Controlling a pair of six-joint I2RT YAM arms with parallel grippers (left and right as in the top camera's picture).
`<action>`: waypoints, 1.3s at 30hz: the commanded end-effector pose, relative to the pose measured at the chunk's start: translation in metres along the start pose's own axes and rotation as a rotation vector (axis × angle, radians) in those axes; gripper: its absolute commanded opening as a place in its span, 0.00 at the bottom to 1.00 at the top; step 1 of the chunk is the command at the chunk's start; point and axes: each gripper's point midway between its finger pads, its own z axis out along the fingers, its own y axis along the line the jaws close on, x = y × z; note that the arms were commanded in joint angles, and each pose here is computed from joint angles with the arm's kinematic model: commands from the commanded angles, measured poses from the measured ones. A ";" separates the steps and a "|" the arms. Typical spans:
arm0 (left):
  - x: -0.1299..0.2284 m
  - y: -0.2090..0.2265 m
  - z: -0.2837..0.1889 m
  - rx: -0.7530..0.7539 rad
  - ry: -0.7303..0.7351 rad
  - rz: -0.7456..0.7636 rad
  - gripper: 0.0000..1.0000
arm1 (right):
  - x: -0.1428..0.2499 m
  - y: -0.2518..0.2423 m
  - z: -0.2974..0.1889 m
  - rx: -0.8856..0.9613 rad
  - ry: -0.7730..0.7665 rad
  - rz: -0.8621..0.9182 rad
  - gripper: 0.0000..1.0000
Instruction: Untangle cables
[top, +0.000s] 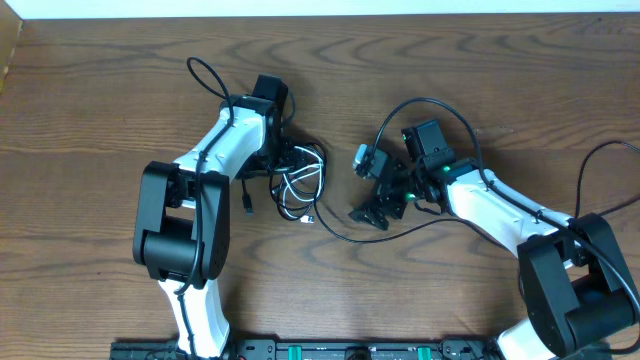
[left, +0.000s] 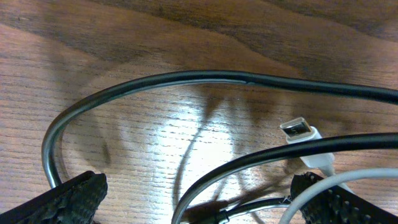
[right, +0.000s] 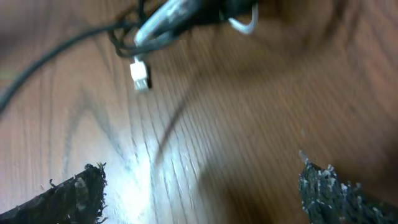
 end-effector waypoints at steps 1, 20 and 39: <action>-0.001 0.003 -0.001 -0.011 -0.007 0.011 1.00 | -0.026 0.023 -0.007 -0.128 -0.110 -0.003 0.96; -0.001 0.003 -0.001 -0.011 -0.007 0.012 1.00 | -0.010 0.094 0.015 -0.276 0.040 -0.017 0.87; 0.000 0.003 -0.001 -0.012 -0.003 0.011 1.00 | 0.015 0.106 0.024 -0.229 0.186 -0.021 0.01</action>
